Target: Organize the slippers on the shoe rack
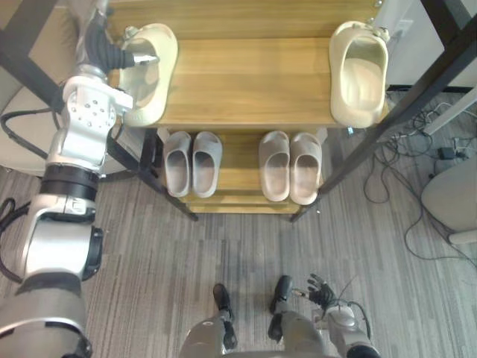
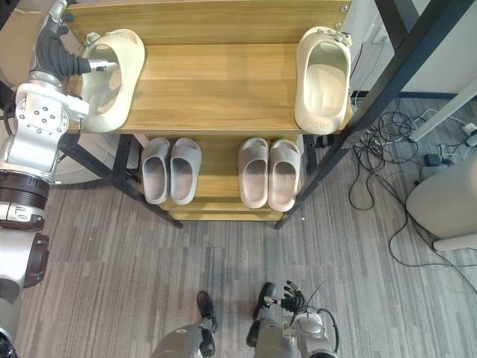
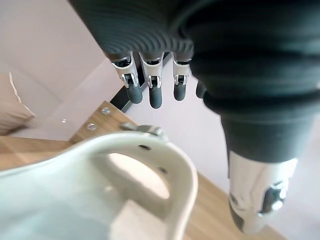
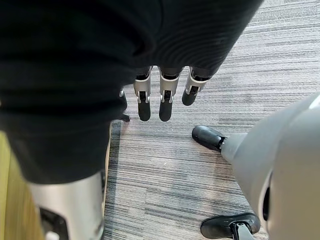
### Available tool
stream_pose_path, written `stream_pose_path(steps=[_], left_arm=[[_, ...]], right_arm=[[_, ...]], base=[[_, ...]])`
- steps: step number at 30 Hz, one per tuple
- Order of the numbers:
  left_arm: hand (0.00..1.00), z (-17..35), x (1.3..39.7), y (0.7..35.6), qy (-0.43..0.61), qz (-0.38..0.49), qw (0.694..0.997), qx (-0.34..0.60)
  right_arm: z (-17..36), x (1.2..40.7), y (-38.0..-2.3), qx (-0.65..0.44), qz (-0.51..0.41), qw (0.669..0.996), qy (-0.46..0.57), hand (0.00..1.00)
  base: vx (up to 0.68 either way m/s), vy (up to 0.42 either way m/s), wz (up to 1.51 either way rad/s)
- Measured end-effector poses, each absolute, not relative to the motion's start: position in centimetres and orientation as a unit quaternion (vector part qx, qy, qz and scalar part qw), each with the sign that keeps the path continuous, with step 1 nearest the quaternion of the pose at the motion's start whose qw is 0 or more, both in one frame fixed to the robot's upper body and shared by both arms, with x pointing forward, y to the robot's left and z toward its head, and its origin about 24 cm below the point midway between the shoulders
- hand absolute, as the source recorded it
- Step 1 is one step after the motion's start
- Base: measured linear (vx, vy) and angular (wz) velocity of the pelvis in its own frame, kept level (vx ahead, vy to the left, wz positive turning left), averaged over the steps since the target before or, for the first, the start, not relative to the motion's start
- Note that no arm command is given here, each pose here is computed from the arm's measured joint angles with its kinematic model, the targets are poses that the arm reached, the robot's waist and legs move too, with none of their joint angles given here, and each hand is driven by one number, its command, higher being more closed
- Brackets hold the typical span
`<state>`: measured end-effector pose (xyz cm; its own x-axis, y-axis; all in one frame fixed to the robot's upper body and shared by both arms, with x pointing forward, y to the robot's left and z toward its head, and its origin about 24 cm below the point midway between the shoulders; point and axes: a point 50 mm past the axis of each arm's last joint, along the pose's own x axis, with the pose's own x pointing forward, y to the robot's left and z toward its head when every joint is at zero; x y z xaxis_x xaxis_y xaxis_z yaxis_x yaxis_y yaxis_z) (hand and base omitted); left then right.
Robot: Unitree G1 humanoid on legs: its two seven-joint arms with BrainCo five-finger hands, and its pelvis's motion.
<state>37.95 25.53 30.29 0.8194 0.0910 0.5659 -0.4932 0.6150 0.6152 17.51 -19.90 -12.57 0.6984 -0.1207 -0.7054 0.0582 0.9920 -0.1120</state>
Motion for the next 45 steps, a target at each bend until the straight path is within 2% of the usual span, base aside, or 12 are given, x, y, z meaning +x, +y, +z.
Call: stream_pose_path(steps=[20,21,32,45], left_arm=[[0.0,32.4,38.5,26.2,-0.216,0.207,0.83,0.471],[1.0,32.5,38.5,26.2,-0.215,0.209,0.829,0.471],[1.0,35.2,38.2,25.6,-0.238,0.221,0.811,0.488],[1.0,36.0,37.9,25.1,-0.262,0.228,0.806,0.48]], right_arm=[[-11.8,18.5,-18.3,-0.021,-0.034,0.935,0.353,0.0],[-11.8,18.5,-18.1,-0.021,-0.033,0.935,0.352,0.0],[-11.2,19.3,-17.8,-0.013,-0.033,0.942,0.332,0.0],[-11.2,19.4,-17.6,-0.01,-0.031,0.942,0.334,0.0]], base=[[0.0,0.002,-0.01],[-0.01,0.008,-0.06],[0.0,0.004,-0.03],[0.0,0.003,0.02]])
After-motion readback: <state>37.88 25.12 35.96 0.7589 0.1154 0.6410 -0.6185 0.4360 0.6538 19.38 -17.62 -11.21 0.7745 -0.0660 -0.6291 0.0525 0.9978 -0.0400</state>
